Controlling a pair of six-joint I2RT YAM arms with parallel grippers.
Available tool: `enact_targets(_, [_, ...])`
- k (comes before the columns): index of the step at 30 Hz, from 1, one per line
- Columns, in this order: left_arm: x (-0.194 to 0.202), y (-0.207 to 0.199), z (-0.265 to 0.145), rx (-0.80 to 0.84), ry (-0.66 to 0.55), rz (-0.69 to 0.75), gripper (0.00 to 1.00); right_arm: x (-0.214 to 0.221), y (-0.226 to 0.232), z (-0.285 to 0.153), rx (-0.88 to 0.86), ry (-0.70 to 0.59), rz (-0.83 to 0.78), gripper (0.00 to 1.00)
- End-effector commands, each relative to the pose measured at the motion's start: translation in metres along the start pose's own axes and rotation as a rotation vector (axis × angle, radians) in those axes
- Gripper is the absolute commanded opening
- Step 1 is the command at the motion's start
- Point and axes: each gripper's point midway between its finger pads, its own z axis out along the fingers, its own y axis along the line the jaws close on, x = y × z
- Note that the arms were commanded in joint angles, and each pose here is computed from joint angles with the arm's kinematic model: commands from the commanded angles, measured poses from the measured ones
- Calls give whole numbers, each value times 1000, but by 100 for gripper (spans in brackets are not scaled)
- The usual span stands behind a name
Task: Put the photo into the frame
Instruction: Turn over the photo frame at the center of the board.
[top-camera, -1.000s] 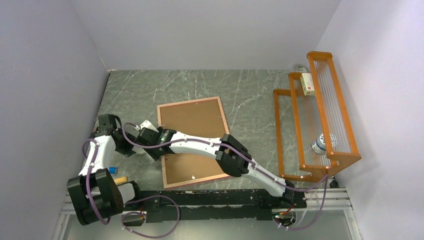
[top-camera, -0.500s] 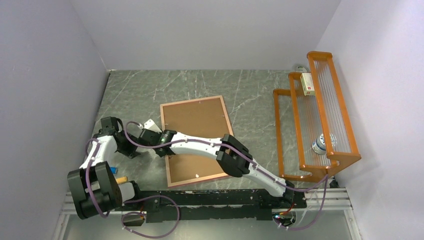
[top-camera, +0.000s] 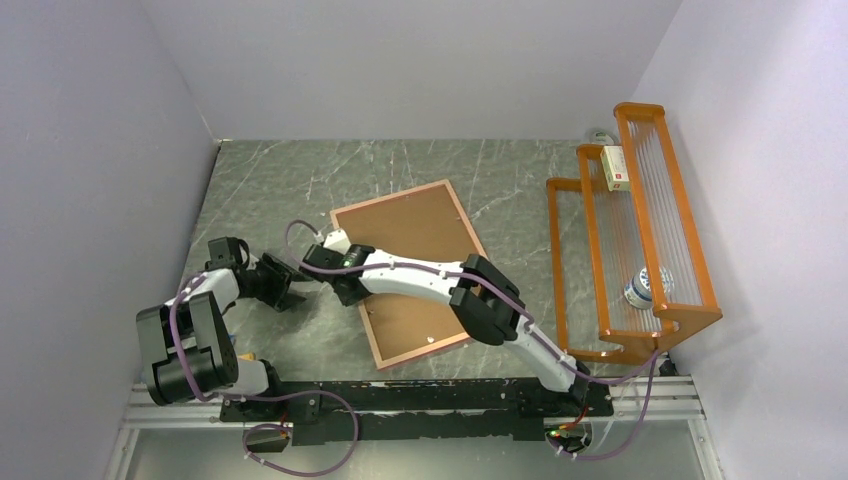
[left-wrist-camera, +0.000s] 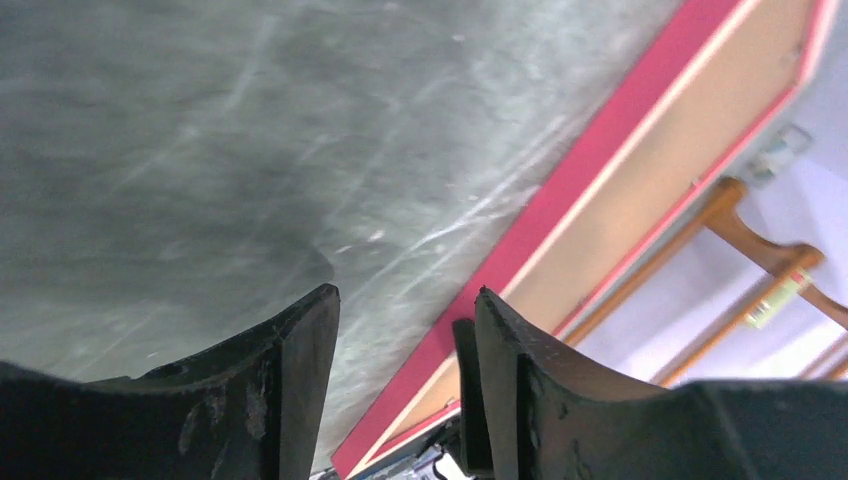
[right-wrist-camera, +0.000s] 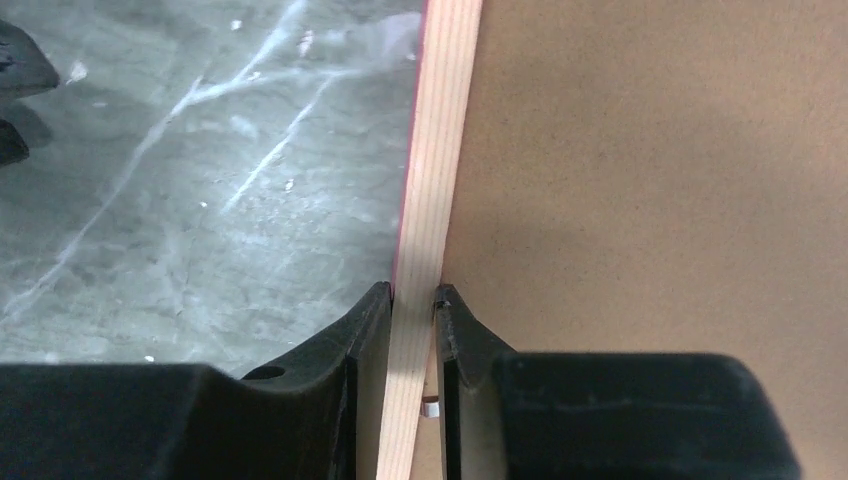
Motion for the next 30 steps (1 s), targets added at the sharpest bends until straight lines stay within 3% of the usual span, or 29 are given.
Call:
enact_targets(1, [5,-43,-4,256,64,93,62,-10,-19,-23,-14,30,110,4])
enact_targets(6, [12,-77,-14,436,138,151,93,-31,-17,-53,-115,10,185,0])
enact_targets(19, [42,-136,4,615,310,293,94,-41,-22,-121,-337,-40,222,0])
enact_targets(30, [42,-170,-7,711,269,355,91,-45,-17,-144,-423,-62,123,1])
